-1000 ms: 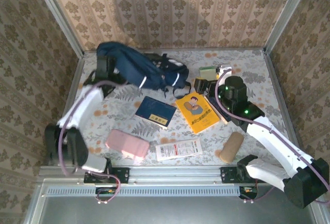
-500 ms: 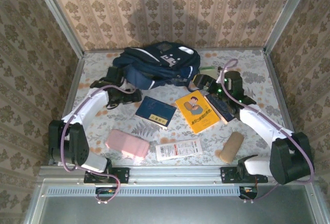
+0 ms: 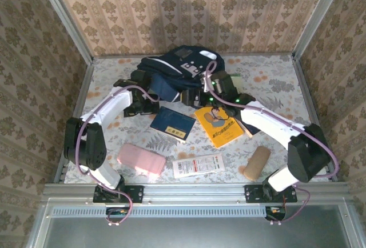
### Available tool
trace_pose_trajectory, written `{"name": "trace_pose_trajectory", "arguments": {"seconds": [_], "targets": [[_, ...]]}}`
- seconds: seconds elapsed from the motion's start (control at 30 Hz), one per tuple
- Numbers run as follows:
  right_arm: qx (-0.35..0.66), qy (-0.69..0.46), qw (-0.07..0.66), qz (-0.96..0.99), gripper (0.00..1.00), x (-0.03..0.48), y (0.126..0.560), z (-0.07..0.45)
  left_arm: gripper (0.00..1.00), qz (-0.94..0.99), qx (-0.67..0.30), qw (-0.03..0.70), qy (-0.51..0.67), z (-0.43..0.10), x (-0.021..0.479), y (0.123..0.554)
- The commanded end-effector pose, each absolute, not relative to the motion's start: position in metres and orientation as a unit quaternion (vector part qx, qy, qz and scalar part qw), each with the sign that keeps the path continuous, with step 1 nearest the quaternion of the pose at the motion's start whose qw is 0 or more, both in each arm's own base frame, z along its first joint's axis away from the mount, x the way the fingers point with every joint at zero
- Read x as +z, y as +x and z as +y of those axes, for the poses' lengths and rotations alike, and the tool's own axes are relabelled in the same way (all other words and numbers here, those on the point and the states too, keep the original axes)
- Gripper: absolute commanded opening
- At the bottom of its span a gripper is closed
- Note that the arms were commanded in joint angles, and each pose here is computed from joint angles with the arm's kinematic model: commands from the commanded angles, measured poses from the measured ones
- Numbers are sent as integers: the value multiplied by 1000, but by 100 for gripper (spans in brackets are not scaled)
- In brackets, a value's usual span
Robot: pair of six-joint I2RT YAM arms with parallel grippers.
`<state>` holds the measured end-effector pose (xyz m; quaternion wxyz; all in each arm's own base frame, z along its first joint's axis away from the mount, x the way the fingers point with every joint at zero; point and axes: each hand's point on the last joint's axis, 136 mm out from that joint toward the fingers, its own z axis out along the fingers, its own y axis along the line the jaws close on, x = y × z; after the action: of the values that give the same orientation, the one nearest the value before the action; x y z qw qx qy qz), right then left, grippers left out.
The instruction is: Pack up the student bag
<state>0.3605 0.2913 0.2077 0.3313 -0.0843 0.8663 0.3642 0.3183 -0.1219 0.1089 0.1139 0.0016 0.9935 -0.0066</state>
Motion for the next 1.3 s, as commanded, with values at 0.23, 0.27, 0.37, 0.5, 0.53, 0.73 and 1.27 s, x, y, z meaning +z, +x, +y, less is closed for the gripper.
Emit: {"name": "trace_pose_trajectory", "arguments": {"seconds": [0.23,0.27,0.37,0.5,0.53,0.73,1.27], "targets": [[357,-228,372,826,100,230,368,326,100,988,66,118,79,-130,115,309],[361,-247,372,819,98,231,365,330,100,988,67,116,80,-130,113,309],[366,-291,381,797,92,231,358,334,99,987,74,114,85,-128,112,309],[351,-311,428,772,83,233,365,332,98,987,74,114,90,-128,111,310],[355,-317,432,766,83,235,366,335,98,986,73,114,92,-129,110,309],[383,-335,405,760,60,234,375,355,97,986,72,117,99,-130,108,310],[394,-213,449,773,0,256,419,300,100,992,16,110,57,-126,108,292]]}}
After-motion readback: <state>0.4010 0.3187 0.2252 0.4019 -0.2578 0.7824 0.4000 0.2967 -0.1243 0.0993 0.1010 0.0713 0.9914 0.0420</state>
